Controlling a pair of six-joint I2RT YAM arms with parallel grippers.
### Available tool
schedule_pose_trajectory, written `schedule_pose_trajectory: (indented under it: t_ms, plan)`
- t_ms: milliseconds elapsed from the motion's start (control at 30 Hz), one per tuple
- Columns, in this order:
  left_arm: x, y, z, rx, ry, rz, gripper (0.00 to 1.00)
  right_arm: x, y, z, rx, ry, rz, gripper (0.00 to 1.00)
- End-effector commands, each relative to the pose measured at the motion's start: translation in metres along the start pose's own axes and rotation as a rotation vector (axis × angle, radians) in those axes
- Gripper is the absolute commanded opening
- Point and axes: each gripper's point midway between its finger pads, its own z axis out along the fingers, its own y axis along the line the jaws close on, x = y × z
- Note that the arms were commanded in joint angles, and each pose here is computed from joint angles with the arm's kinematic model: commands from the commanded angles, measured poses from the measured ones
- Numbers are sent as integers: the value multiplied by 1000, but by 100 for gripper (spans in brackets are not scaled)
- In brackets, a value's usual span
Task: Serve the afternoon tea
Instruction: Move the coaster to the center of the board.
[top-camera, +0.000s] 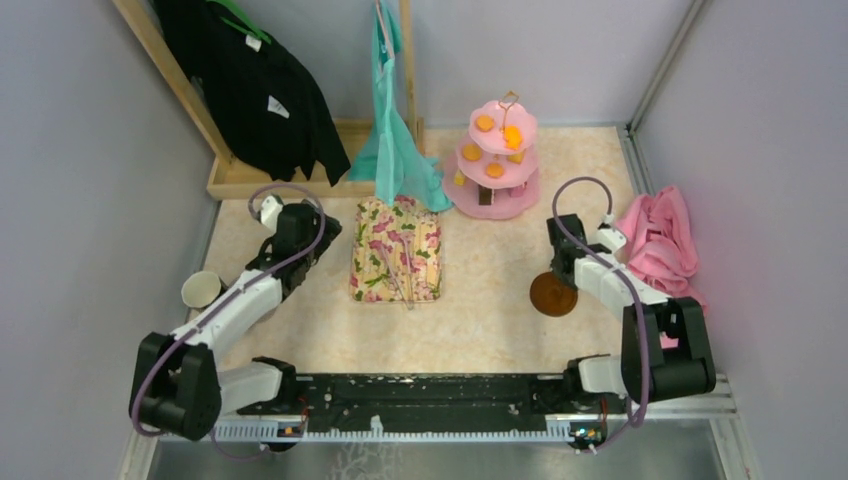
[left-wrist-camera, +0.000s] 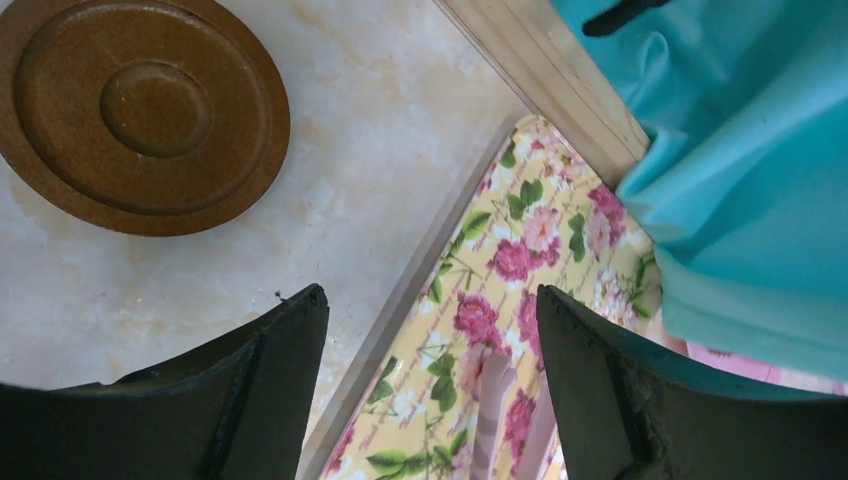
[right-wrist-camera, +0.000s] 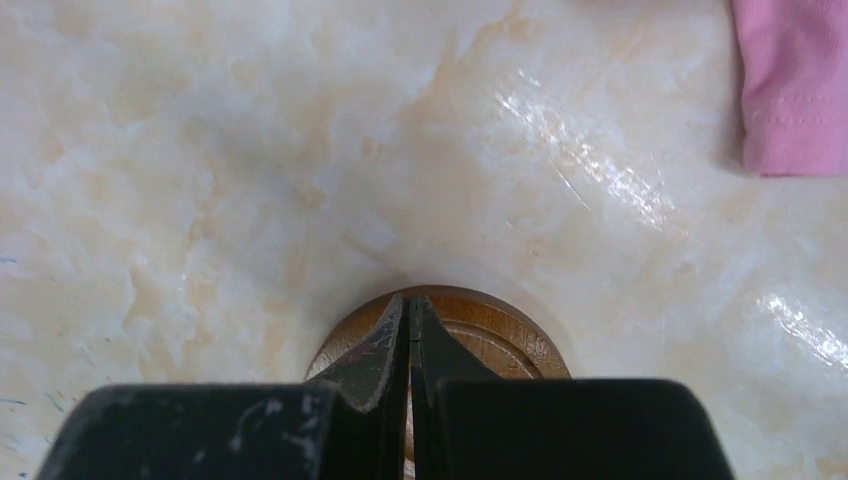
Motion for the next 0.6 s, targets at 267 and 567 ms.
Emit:
schedule_pose_trajectory:
  t_ms: [267,567]
  plan:
    - [-6,33,44,-285,-57,-386,74,-39,42,-4,-133,-82,20,2]
    - [-26,47,41,-390,-177,-470,51,-47,51,-8,-182,-109,-5,4]
